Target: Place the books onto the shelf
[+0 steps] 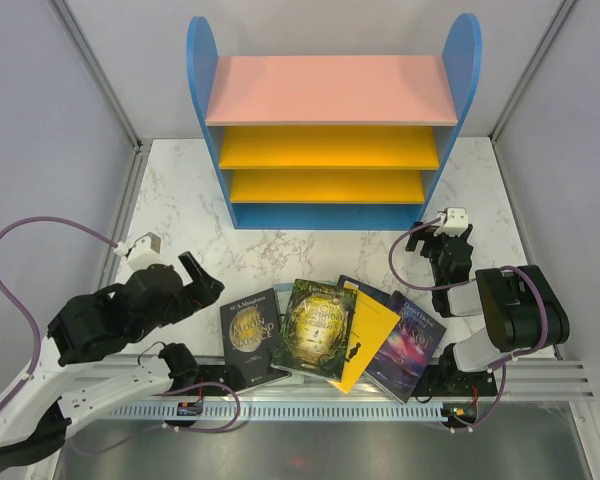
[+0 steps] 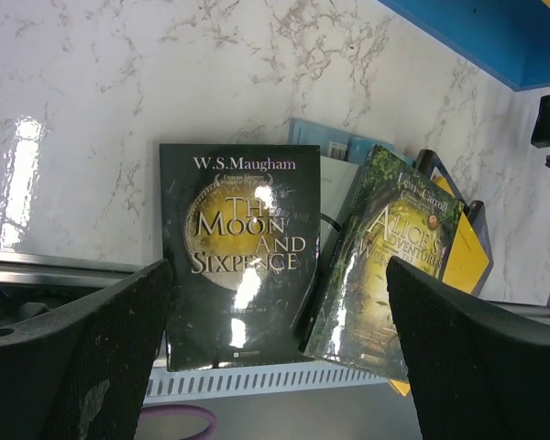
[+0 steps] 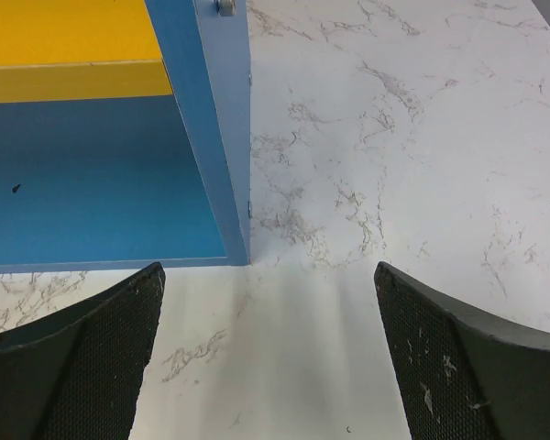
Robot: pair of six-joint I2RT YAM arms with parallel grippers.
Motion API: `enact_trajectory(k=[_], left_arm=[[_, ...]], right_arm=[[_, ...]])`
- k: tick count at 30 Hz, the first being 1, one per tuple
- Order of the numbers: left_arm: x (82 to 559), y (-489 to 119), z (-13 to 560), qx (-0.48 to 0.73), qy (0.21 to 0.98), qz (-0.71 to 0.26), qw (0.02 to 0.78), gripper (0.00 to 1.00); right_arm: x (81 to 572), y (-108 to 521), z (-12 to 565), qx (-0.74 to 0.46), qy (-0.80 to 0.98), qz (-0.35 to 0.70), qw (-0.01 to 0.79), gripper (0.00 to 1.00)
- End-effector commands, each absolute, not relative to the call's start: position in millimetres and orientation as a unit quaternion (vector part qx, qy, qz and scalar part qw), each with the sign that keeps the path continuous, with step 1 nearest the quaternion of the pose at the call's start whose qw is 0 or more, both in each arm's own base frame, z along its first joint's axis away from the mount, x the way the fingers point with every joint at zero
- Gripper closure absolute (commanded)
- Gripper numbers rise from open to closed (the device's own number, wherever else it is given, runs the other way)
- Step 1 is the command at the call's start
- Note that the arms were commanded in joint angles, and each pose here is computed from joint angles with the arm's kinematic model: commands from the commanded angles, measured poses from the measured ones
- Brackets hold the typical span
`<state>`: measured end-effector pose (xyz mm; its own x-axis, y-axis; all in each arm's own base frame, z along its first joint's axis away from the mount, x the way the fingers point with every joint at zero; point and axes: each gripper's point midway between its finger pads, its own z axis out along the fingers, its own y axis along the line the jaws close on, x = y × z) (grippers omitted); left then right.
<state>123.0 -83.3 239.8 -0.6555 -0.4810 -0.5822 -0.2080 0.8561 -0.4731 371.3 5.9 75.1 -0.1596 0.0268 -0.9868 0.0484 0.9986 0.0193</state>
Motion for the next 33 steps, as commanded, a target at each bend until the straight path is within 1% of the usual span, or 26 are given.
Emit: enact_trajectory(k=[1, 6, 13, 17, 18, 20, 21, 23, 24, 25, 26, 27, 28, 30, 31, 33], left_arm=[[97, -59, 224, -0.198, 0.917, -0.135, 0.320, 0.00], [86, -69, 223, -0.192, 0.924, -0.161, 0.288, 0.00], [79, -75, 219, -0.172, 0.935, -0.164, 0.264, 0.00], [84, -85, 215, -0.126, 0.951, -0.132, 0.248, 0.00], [88, -89, 212, -0.098, 0.958, -0.114, 0.245, 0.00], [96, -101, 213, -0.072, 0.959, -0.116, 0.247, 0.00], [101, -107, 213, -0.048, 0.963, -0.106, 0.242, 0.00], [108, -121, 215, -0.025, 0.965, -0.108, 0.239, 0.00], [112, -125, 210, -0.003, 0.968, -0.095, 0.233, 0.00], [114, -128, 209, 0.005, 0.968, -0.093, 0.232, 0.00], [118, -137, 209, 0.011, 0.966, -0.106, 0.234, 0.00], [119, -142, 207, 0.023, 0.966, -0.111, 0.232, 0.00], [120, -148, 208, 0.031, 0.964, -0.123, 0.232, 0.00], [120, -168, 212, 0.055, 0.958, -0.167, 0.228, 0.00], [118, -173, 211, 0.064, 0.957, -0.177, 0.223, 0.00], [116, -186, 207, 0.092, 0.952, -0.200, 0.211, 0.00]], right_arm=[[379, 8, 92, 0.020, 0.741, -0.002, 0.671, 0.02], [379, 9, 92, 0.019, 0.741, -0.002, 0.671, 0.02], [380, 8, 92, 0.020, 0.741, -0.003, 0.671, 0.02], [381, 4, 91, 0.033, 0.742, -0.009, 0.670, 0.02], [379, 5, 91, 0.030, 0.742, -0.009, 0.670, 0.02], [376, 6, 97, 0.031, 0.737, -0.009, 0.675, 0.02], [372, 7, 113, 0.022, 0.725, -0.009, 0.688, 0.02], [365, 8, 131, 0.015, 0.726, -0.009, 0.687, 0.02], [366, 13, 145, -0.006, 0.722, -0.010, 0.692, 0.02], [363, 18, 154, -0.019, 0.724, -0.005, 0.690, 0.02], [349, 25, 155, -0.031, 0.746, 0.006, 0.665, 0.02], [347, 28, 176, -0.012, 0.742, 0.028, 0.670, 0.02], [333, 29, 164, 0.000, 0.772, 0.037, 0.635, 0.02], [316, 30, 212, 0.033, 0.743, 0.064, 0.666, 0.02], [304, 33, 209, 0.066, 0.756, 0.091, 0.645, 0.02], [284, 45, 253, 0.083, 0.726, 0.147, 0.667, 0.02]])
